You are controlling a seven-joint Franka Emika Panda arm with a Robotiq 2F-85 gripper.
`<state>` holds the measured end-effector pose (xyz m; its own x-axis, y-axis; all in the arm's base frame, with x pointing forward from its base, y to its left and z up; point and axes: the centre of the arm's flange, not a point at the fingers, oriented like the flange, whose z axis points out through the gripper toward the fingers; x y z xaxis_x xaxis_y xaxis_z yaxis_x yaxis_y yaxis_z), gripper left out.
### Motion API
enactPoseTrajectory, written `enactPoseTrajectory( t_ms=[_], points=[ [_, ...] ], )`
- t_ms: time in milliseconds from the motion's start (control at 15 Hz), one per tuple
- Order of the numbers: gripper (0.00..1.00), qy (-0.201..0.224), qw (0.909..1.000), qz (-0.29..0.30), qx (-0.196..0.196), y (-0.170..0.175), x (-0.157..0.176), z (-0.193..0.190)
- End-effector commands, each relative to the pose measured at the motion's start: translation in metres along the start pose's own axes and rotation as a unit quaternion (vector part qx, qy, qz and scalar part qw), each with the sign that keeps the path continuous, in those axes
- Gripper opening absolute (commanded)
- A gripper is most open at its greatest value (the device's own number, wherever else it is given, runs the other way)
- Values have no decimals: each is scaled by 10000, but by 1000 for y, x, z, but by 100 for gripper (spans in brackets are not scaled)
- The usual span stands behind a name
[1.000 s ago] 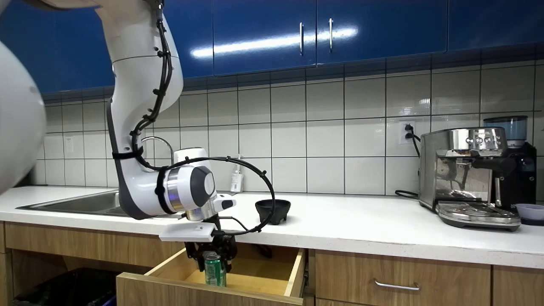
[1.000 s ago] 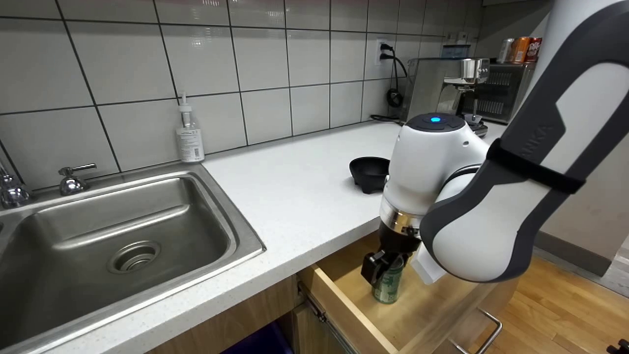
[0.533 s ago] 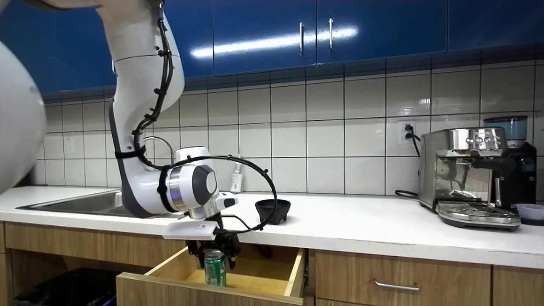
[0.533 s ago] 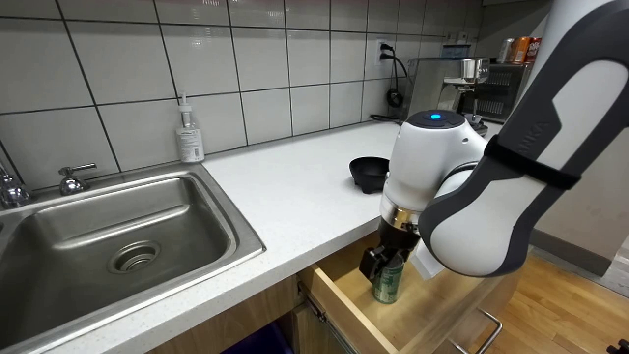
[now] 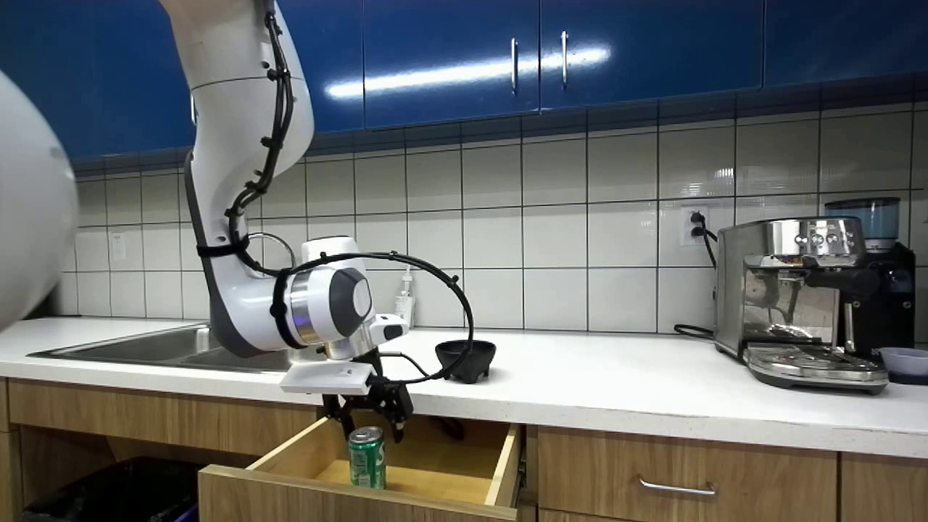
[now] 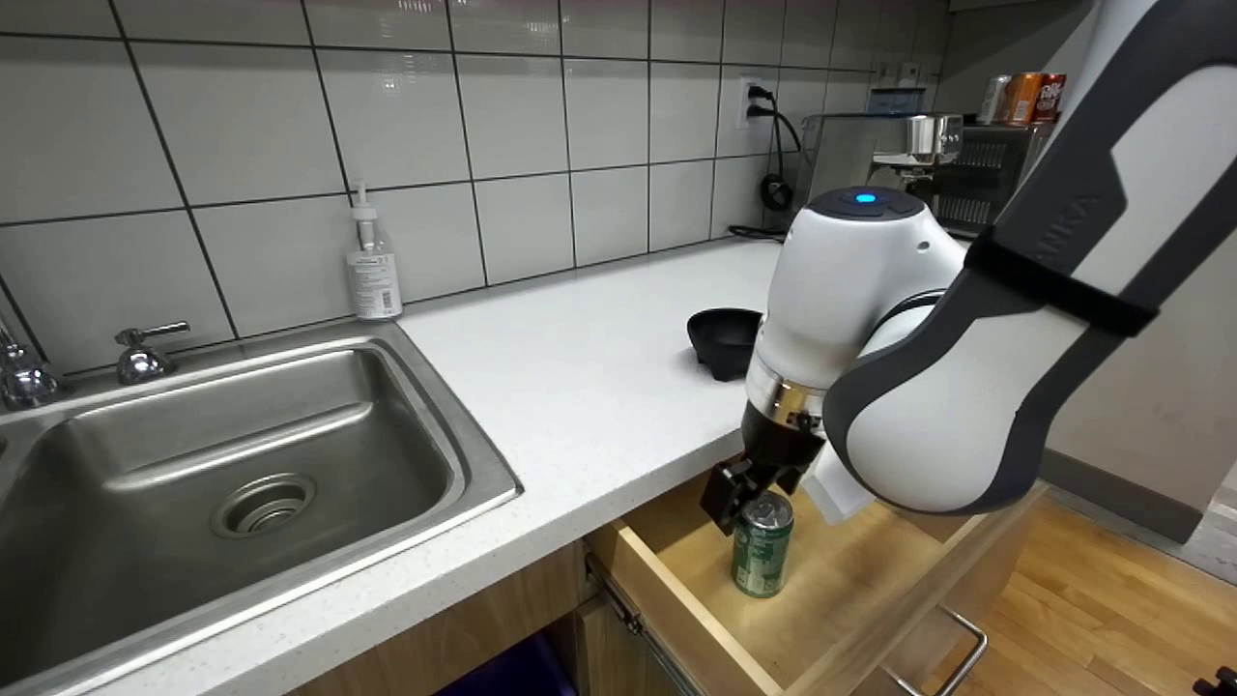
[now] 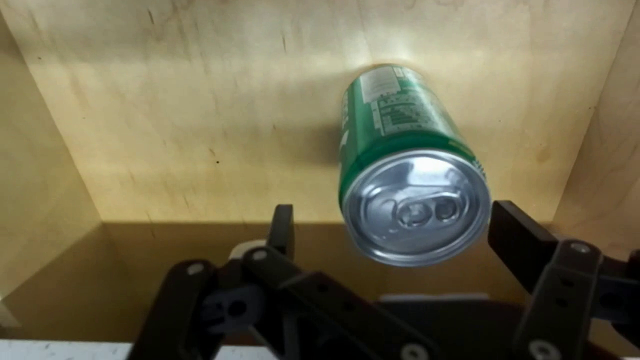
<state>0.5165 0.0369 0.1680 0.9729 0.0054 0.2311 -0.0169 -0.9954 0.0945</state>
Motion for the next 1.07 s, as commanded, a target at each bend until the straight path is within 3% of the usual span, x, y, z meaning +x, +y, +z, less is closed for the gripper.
enactPoseTrajectory(
  t_ms=[0,600,1000],
  points=[
    [100,46,9999,-63,106,-1,-5,-28],
    [100,134,9996,-38,229,4,-17,-69],
    [100,-208,9995,128,200,13,-20,-97]
  ],
)
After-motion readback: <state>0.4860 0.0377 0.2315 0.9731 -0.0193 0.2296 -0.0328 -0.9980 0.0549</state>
